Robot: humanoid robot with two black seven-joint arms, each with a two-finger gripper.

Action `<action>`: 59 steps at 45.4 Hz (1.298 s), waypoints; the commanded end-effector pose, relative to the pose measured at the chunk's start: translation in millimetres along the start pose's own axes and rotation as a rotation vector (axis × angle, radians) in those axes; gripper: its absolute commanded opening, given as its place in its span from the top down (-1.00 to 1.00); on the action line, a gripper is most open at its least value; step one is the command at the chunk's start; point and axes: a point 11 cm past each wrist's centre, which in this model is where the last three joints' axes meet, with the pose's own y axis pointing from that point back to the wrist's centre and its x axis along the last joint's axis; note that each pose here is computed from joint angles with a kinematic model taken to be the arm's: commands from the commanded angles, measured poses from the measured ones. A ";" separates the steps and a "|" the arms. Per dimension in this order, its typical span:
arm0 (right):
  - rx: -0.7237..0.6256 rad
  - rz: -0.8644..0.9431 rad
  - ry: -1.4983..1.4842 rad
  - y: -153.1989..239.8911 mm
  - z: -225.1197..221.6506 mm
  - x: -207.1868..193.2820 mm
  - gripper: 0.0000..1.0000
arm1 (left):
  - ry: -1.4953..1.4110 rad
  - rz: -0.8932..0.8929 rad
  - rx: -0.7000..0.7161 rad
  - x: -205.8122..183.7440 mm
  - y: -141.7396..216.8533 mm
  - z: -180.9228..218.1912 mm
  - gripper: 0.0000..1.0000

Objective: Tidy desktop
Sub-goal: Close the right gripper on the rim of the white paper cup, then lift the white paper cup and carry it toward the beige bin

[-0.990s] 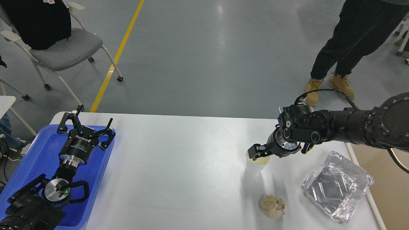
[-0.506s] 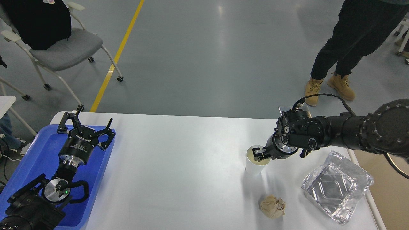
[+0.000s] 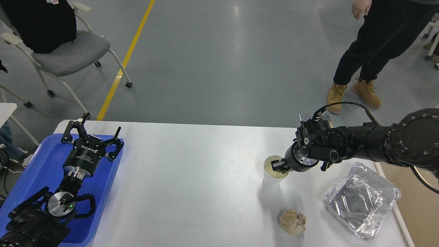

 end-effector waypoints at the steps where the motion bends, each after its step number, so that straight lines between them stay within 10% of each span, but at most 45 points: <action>1: 0.015 0.005 -0.007 2.3 -4.1 3.5 1.00 | 0.000 0.000 0.000 -0.1 -0.1 0.0 -0.98; 19: 0.017 -0.015 0.016 39.2 -4.5 25.3 1.00 | 0.000 0.000 0.000 -0.1 -0.1 0.0 -0.98; 59: -0.128 0.019 0.083 299.1 29.4 85.3 1.00 | 0.000 0.001 0.001 0.4 0.5 -0.2 -0.98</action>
